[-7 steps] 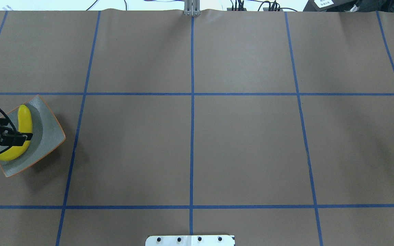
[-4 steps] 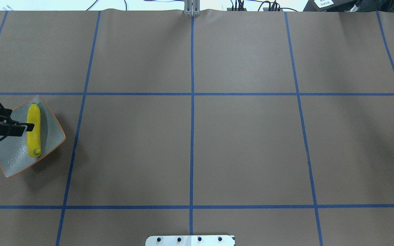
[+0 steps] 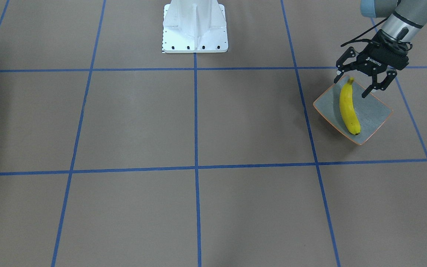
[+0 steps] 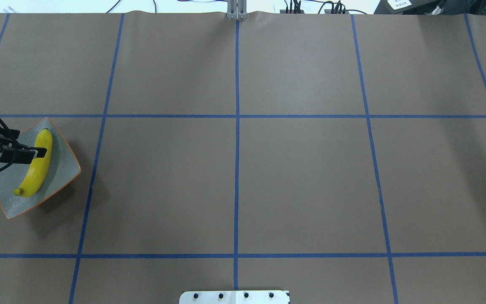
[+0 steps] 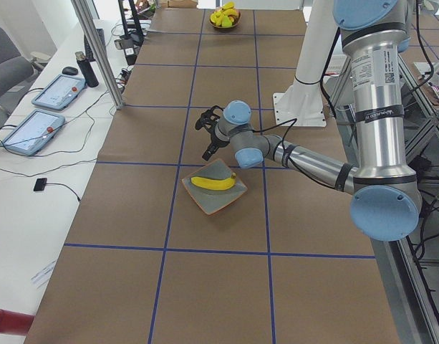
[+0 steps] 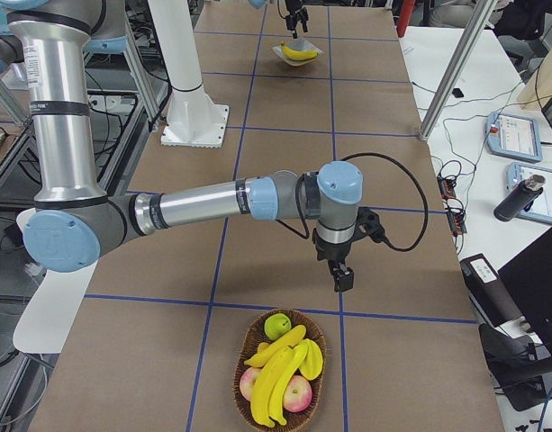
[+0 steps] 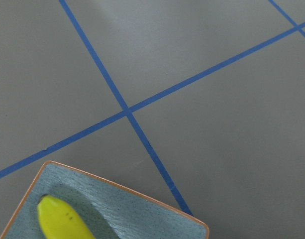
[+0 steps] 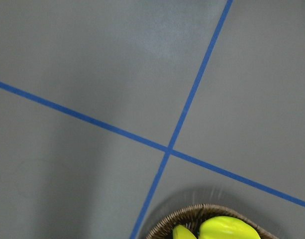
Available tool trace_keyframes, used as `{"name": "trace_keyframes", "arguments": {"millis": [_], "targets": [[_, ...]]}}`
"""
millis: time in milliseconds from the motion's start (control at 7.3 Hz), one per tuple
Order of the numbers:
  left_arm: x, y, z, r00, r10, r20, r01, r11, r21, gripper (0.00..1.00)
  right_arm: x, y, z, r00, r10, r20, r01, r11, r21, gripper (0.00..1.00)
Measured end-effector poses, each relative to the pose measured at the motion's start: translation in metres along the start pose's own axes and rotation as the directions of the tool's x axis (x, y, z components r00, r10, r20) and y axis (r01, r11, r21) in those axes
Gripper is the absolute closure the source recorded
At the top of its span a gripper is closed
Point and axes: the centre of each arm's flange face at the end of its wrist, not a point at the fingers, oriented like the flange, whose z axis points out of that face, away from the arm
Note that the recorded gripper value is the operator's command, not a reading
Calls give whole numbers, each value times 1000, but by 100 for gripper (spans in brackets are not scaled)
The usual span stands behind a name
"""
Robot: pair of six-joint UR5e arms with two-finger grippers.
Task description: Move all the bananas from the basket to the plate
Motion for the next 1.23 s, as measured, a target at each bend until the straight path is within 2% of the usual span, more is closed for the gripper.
{"name": "trace_keyframes", "arguments": {"millis": [274, 548, 685, 959, 1096, 1233], "targets": [[1, -1, 0, 1000, 2, -2, -2, 1000, 2, 0, 34, 63, 35, 997, -73, -1, 73, 997, -7, 0], [1, -2, 1, 1000, 2, -3, -2, 1000, 2, 0, 55, 121, 85, 992, -125, -30, 126, 992, 24, 0], [1, -2, 1, 1000, 2, -2, -2, 1000, 3, 0, 61, 144, 106, 988, -145, -45, 147, 988, 41, 0], [1, -2, 1, 1000, 1, 0, -1, 1000, 4, 0, 70, 172, 132, 981, -184, -55, 185, 982, 28, 2], [1, -2, 1, 1000, 0, 1, 0, 1000, 5, 0, 71, 180, 139, 979, -195, -55, 196, 980, 16, 14], [0, -2, 1, 1000, -1, 2, 1, 1000, 5, 0, 73, 183, 141, 978, -199, -60, 200, 980, 8, 34]]}}
